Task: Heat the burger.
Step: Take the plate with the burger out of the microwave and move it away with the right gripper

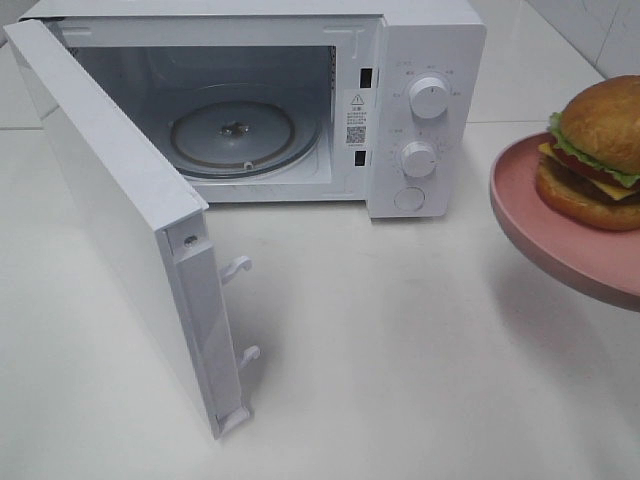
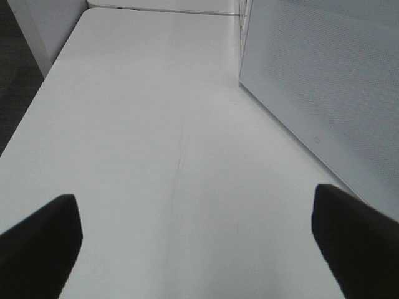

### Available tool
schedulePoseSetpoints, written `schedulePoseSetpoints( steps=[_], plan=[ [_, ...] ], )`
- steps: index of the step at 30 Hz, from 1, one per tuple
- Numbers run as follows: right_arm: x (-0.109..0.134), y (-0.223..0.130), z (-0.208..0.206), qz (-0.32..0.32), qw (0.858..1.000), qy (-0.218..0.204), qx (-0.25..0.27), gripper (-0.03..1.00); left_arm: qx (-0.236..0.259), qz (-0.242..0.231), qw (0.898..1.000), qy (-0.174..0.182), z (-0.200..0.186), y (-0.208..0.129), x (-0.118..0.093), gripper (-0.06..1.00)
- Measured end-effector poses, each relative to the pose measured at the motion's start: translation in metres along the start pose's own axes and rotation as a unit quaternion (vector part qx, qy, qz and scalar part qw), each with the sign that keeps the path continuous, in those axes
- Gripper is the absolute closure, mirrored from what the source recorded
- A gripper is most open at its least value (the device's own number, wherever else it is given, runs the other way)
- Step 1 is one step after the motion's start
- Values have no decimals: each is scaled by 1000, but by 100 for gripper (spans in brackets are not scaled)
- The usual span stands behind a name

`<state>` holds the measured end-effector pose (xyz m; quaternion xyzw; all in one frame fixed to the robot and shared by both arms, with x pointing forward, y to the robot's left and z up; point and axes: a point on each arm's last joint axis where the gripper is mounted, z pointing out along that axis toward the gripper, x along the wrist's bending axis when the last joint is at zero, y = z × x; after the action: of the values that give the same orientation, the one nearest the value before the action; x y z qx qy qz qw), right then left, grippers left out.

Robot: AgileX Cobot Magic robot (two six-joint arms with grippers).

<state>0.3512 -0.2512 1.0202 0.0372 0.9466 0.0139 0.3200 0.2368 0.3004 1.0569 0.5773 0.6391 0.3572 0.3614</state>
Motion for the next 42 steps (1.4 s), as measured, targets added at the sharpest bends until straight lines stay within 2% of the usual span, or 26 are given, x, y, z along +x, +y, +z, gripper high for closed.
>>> schedulePoseSetpoints(
  steps=[2,6,9,11,21,24,26,27,28,30,32,33,34,35,36,38,39,40,41,42],
  plan=[
    [0,-2,0,10,1000,-1,8,89,0,0,1000,0,0,0,0,3],
    [-2,-8,0,79,996,-12,45,89,0,0,1000,0,0,0,0,3],
    [-2,-9,0,88,995,-14,49,89,0,0,1000,0,0,0,0,3],
    [-3,-13,-1,135,988,-24,70,89,0,0,1000,0,0,0,0,3],
    [-3,-18,1,226,968,-34,108,89,0,0,1000,0,0,0,0,3],
    [-2,-17,8,262,954,-29,144,89,0,0,1000,0,0,0,0,3],
    [-3,-16,10,271,950,-29,149,89,0,0,1000,0,0,0,0,3],
    [-3,-14,14,294,942,-29,157,89,0,0,1000,0,0,0,0,3],
    [-3,-14,14,294,942,-29,157,89,0,0,1000,0,0,0,0,3],
    [-5,-10,22,324,930,-34,169,89,0,0,1000,0,0,0,0,3],
    [-5,-9,25,335,926,-37,173,89,0,0,1000,0,0,0,0,3],
    [-6,-7,29,353,917,-41,182,89,0,0,1000,0,0,0,0,3],
    [-6,-7,29,353,917,-41,182,89,0,0,1000,0,0,0,0,3],
    [-6,-5,34,373,907,-44,192,89,0,0,1000,0,0,0,0,3],
    [-6,-5,34,373,907,-44,192,89,0,0,1000,0,0,0,0,3],
    [-5,-2,41,405,889,-52,207,89,0,0,1000,0,0,0,0,3],
    [-5,-2,41,405,889,-52,207,89,0,0,1000,0,0,0,0,3],
    [-5,-1,46,424,878,-58,215,89,0,0,1000,0,0,0,0,3],
    [-5,-1,46,424,878,-58,215,89,0,0,1000,0,0,0,0,3],
    [-5,1,50,439,868,-63,222,89,0,0,1000,0,0,0,0,3]
  ],
)
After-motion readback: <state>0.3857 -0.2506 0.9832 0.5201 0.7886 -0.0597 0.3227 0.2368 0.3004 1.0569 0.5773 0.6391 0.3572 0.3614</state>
